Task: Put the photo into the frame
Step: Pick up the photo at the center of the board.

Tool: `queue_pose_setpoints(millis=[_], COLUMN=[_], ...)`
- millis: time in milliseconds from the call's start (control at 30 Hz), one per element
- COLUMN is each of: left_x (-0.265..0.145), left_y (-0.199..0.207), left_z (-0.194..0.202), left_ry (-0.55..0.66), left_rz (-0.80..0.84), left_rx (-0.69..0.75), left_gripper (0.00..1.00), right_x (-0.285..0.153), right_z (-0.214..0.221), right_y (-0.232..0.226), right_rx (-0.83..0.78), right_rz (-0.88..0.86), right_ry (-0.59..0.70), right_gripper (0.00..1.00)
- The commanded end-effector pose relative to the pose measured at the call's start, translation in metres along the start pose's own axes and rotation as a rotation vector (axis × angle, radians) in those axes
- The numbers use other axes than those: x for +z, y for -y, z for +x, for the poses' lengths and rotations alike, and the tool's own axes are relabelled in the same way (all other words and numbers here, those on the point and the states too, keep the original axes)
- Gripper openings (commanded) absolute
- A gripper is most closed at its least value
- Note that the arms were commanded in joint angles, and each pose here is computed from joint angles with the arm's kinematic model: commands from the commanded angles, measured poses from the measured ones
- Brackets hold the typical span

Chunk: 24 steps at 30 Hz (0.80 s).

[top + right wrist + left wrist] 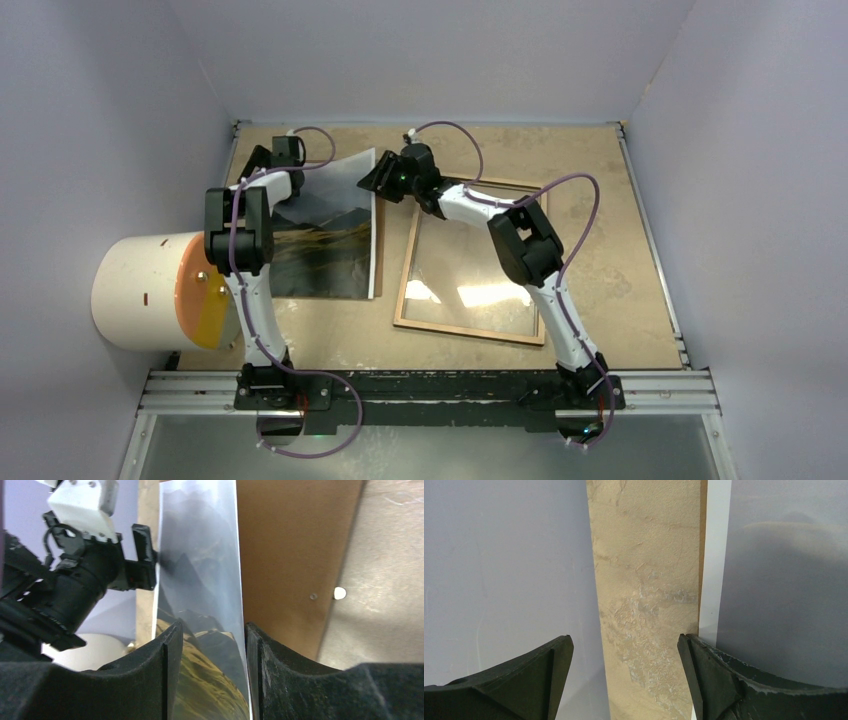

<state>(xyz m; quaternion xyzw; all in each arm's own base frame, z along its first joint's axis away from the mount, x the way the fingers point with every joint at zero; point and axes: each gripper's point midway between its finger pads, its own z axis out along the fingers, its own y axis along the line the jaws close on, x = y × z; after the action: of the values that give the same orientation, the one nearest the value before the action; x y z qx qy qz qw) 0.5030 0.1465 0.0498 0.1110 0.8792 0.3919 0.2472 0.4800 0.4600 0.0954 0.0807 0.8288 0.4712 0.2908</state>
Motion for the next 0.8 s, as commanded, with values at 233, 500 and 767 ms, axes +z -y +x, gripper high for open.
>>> queue_pose_setpoints(millis=[233,500,767], left_x=[-0.002,-0.009,-0.048], left_y=[0.036,0.018,-0.047], left_z=[0.021,0.015,-0.026], left_ry=[-0.04,-0.035,0.039], left_rz=[0.168,0.157,0.153], left_rx=[0.062,0.049,-0.059], left_gripper=[0.85,0.88,1.0], right_x=[0.013,0.0,-0.092], right_z=[0.002,-0.007,-0.072], right_y=[0.0,-0.012,-0.107], right_rx=[0.025,-0.011,-0.186], right_rz=[-0.063,-0.083,-0.216], right_ry=[-0.066,-0.052,0.081], right_gripper=[0.34,0.0,0.0])
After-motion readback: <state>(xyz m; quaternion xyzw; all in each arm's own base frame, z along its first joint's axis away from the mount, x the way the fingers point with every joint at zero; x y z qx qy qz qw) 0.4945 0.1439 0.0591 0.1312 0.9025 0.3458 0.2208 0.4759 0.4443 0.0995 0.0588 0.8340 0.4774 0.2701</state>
